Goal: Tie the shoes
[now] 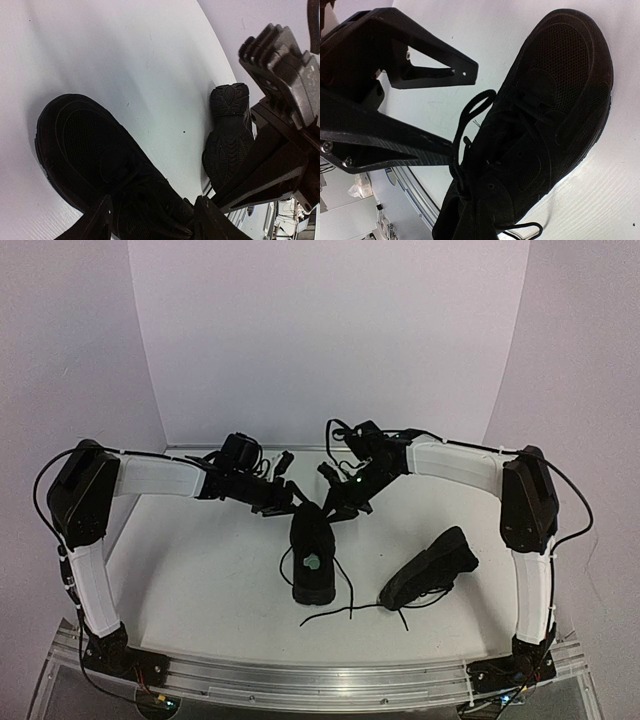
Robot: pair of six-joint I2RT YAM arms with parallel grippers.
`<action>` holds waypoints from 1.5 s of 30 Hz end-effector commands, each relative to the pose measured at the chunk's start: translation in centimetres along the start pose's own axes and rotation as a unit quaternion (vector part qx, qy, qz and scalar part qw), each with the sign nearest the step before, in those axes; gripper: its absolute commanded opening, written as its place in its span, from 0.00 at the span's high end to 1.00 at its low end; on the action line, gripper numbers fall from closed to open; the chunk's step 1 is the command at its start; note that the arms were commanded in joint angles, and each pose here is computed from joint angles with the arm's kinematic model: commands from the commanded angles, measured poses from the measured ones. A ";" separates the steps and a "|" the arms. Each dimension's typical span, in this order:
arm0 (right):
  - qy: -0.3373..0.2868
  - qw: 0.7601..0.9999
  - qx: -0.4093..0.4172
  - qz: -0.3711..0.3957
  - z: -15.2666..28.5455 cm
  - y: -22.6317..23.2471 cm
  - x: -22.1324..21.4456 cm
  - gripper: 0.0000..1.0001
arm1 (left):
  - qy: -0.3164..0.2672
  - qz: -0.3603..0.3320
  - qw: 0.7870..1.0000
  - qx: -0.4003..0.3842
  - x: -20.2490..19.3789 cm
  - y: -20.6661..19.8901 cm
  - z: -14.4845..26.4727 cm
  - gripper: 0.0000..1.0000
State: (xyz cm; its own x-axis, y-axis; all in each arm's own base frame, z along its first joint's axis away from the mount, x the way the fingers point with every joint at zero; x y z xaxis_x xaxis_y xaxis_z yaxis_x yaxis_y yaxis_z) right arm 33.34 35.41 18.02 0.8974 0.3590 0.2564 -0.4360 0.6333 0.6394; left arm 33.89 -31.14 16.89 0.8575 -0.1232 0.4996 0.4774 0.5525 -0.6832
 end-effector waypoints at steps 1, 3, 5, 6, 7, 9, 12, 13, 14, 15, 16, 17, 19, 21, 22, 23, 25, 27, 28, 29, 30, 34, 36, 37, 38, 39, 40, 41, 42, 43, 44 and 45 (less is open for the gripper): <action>-0.034 0.999 0.018 0.024 2.4 2.1 0.7 1.00 | 0.001 0.001 1.000 -0.022 0.9 -0.8 -0.8 0.44; -0.034 0.999 0.018 0.024 2.4 2.1 0.7 1.00 | 0.010 0.004 1.000 -0.025 0.7 -0.7 -1.2 0.46; -0.035 0.999 0.019 0.026 2.4 2.2 0.7 1.00 | 0.017 0.008 0.999 -0.025 0.7 -0.7 -1.5 0.48; -0.035 0.999 0.019 0.025 2.4 2.2 0.7 1.00 | 0.022 0.012 0.999 -0.024 0.5 -0.6 -1.6 0.48; -0.035 0.999 0.019 0.026 2.4 2.2 0.7 1.00 | 0.024 0.014 0.999 -0.022 0.5 -0.5 -1.7 0.48; -0.034 0.999 0.020 0.026 2.4 2.2 0.7 1.00 | 0.028 0.015 0.999 -0.020 0.4 -0.4 -1.7 0.51; -0.035 0.999 0.020 0.026 2.4 2.1 0.6 1.00 | 0.028 0.014 0.999 -0.021 0.4 -0.5 -1.7 0.63; -0.035 0.999 0.019 0.026 2.4 2.1 0.6 1.00 | 0.026 0.013 0.999 -0.020 0.4 -0.6 -1.5 0.66; -0.035 0.999 0.018 0.025 2.4 2.0 0.5 1.00 | 0.023 0.013 0.999 -0.019 0.5 -0.7 -1.3 0.70; -0.034 0.999 0.016 0.024 2.4 1.9 0.4 1.00 | 0.020 0.013 1.000 -0.017 0.5 -0.7 -1.2 0.75; -0.034 0.999 0.014 0.023 2.4 1.9 0.4 1.00 | 0.017 0.012 1.000 -0.014 0.4 -0.8 -1.0 0.79; -0.033 0.999 0.012 0.022 2.4 1.8 0.3 1.00 | 0.014 0.012 1.000 -0.011 0.4 -0.8 -0.7 0.82; -0.034 0.999 0.009 0.021 2.5 1.8 0.1 1.00 | 0.009 0.012 1.000 -0.004 0.2 -0.9 -0.2 0.88; -0.036 0.999 0.004 0.021 2.7 1.7 -0.1 1.00 | 0.005 0.014 1.000 0.005 0.0 -0.8 0.2 0.94; -0.037 0.999 0.002 0.020 2.8 1.7 -0.2 1.00 | 0.003 0.014 1.000 0.010 -0.2 -0.8 0.5 0.97; -0.038 0.999 0.000 0.019 2.9 1.7 -0.3 1.00 | 0.001 0.016 1.000 0.017 -0.5 -0.6 0.7 0.98; -0.042 0.999 -0.004 0.018 3.1 1.6 -0.4 1.00 | -0.003 0.018 0.999 0.027 -0.9 -0.4 1.0 1.00; -0.046 0.999 -0.006 0.015 3.3 1.5 -0.5 1.00 | -0.006 0.022 0.999 0.037 -1.2 -0.1 1.3 1.00; -0.048 0.999 -0.006 0.013 3.3 1.5 -0.5 1.00 | -0.007 0.023 0.999 0.042 -1.3 0.0 1.4 1.00; -0.050 0.999 -0.008 0.010 3.4 1.4 -0.6 1.00 | -0.008 0.025 0.999 0.045 -1.4 0.1 1.5 1.00; -0.054 0.998 -0.009 0.008 3.5 1.3 -0.6 1.00 | -0.010 0.026 0.998 0.050 -1.5 0.2 1.6 1.00; -0.064 0.998 -0.017 -0.008 3.7 0.7 -0.7 1.00 | -0.016 0.029 0.997 0.069 -1.7 0.6 1.9 1.00; -0.067 0.997 -0.019 -0.015 3.7 0.5 -0.7 1.00 | -0.019 0.032 0.996 0.078 -1.7 0.9 2.0 1.00; -0.068 0.997 -0.019 -0.019 3.7 0.4 -0.7 1.00 | -0.021 0.032 0.996 0.081 -1.7 1.0 2.1 1.00; -0.069 0.997 -0.018 -0.023 3.6 0.3 -0.8 1.00 | -0.022 0.032 0.996 0.085 -1.6 1.0 2.2 1.00; -0.070 0.997 -0.015 -0.025 3.6 0.3 -0.8 1.00 | -0.023 0.031 0.995 0.088 -1.6 1.0 2.3 1.00; -0.072 0.997 -0.009 -0.026 3.5 0.4 -0.8 1.00 | -0.024 0.029 0.995 0.090 -1.6 1.0 2.4 1.00; -0.073 0.997 -0.003 -0.030 3.4 0.4 -0.8 1.00 | -0.024 0.022 0.996 0.086 -1.5 0.9 2.4 1.00; -0.074 0.997 0.006 -0.029 3.4 0.7 -0.7 1.00 | -0.023 0.014 0.996 0.081 -1.4 0.6 2.5 0.99; -0.076 0.997 0.011 -0.027 3.3 0.8 -0.5 1.00 | -0.026 0.003 0.997 0.074 -1.2 0.3 2.7 0.95; -0.076 0.997 0.016 -0.024 3.3 1.1 -0.4 1.00 | -0.032 -0.013 0.997 0.069 -1.0 -0.2 3.0 0.90; -0.075 0.997 0.020 -0.020 3.3 1.3 -0.3 1.00 | -0.039 -0.030 0.997 0.064 -0.8 -0.6 3.4 0.83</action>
State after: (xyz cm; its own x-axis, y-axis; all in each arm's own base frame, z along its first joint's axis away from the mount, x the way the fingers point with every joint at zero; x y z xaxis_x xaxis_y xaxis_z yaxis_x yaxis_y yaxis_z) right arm 32.34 33.64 17.99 0.9302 0.2600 0.2591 -0.3670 0.6702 0.6451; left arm 32.23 -29.18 15.33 0.8869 -0.0892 0.4533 0.3903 0.6696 -0.6319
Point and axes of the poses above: each gripper's point midway between its finger pads, its own z axis back along the fingers, its own y axis along the line the jaws close on, x = y × z, the point moved 7 cm from there along z, back along the fingers, and after that the axes turned 1 degree about z, right-handed, at the moved point
